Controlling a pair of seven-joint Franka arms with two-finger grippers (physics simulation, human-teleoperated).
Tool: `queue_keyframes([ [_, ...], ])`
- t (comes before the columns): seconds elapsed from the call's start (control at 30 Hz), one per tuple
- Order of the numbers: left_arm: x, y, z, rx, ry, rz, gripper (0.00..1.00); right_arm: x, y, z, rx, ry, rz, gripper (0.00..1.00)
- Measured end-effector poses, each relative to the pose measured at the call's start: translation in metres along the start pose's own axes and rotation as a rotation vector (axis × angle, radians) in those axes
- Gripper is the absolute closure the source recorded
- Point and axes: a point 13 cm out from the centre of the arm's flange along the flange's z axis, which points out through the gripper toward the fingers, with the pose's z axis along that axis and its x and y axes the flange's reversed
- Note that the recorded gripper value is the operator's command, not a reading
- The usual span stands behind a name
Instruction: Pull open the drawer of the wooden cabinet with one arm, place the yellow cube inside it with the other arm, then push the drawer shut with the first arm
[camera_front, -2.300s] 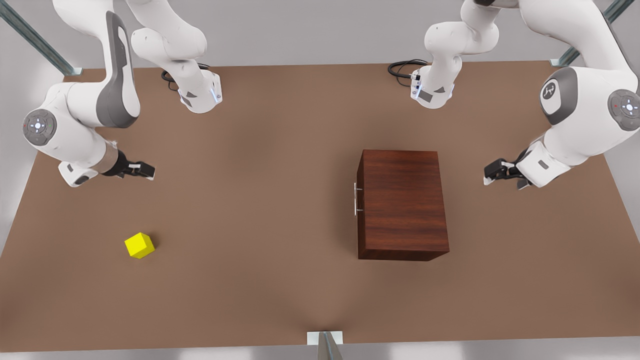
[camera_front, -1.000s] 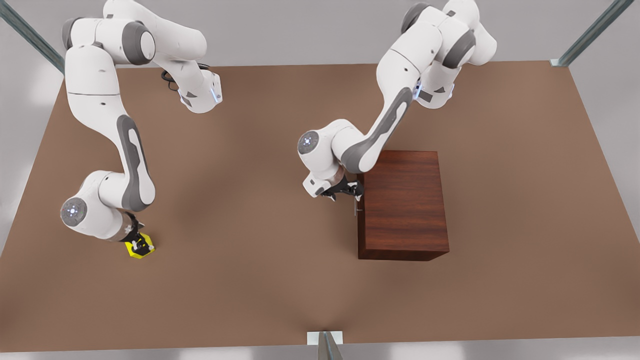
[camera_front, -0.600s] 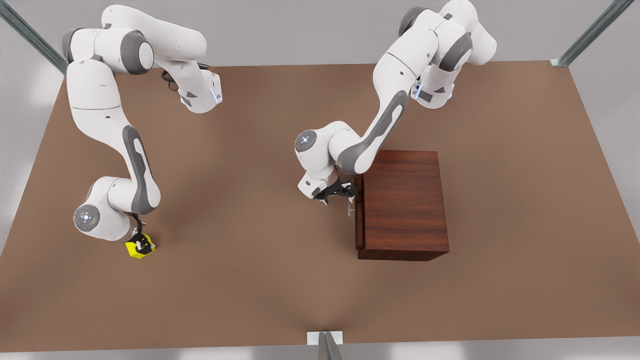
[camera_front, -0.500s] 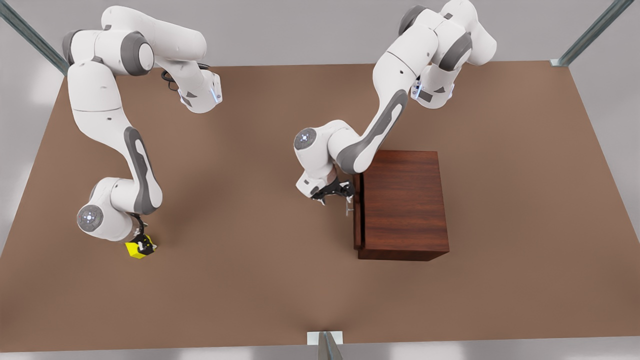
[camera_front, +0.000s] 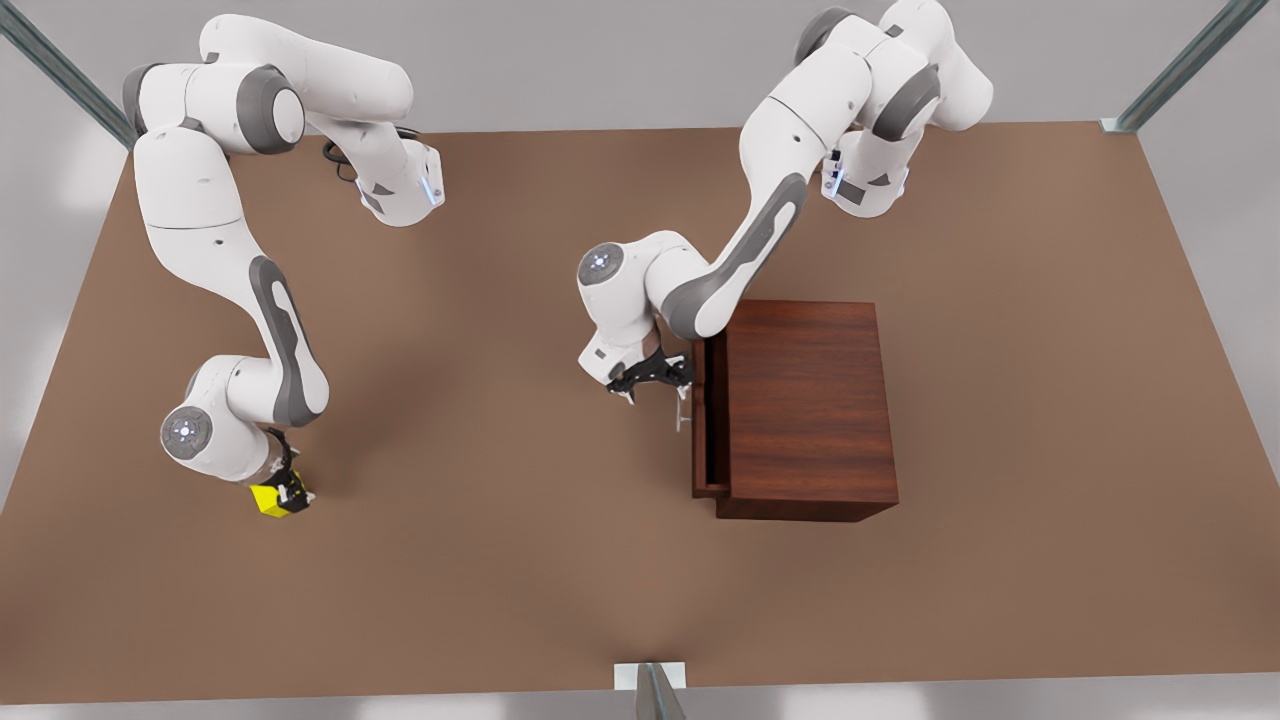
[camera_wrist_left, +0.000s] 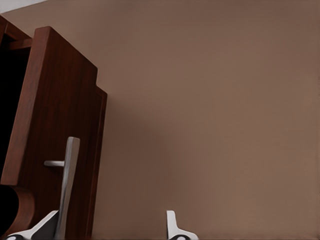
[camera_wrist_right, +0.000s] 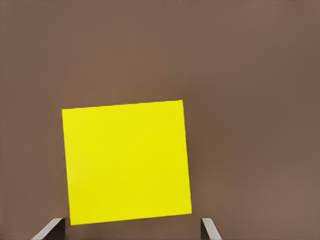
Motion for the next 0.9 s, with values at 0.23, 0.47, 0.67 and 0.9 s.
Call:
queue_keyframes([
  [0.23, 0.004, -0.009, -0.006, 0.017, 0.000, -0.001, 0.00, -0.009, 0.005, 0.006, -0.009, -0.006, 0.015, 0.00],
  [0.47, 0.002, -0.012, -0.010, 0.027, -0.006, -0.006, 0.00, -0.011, 0.001, 0.020, -0.007, 0.004, 0.015, 0.00],
  [0.67, 0.005, -0.024, -0.013, 0.039, -0.015, 0.003, 0.00, -0.009, 0.001, 0.031, -0.004, 0.000, 0.006, 0.00],
  [0.9, 0.010, -0.041, -0.017, 0.068, -0.025, 0.017, 0.00, -0.012, 0.003, 0.029, -0.016, -0.010, 0.007, 0.00],
])
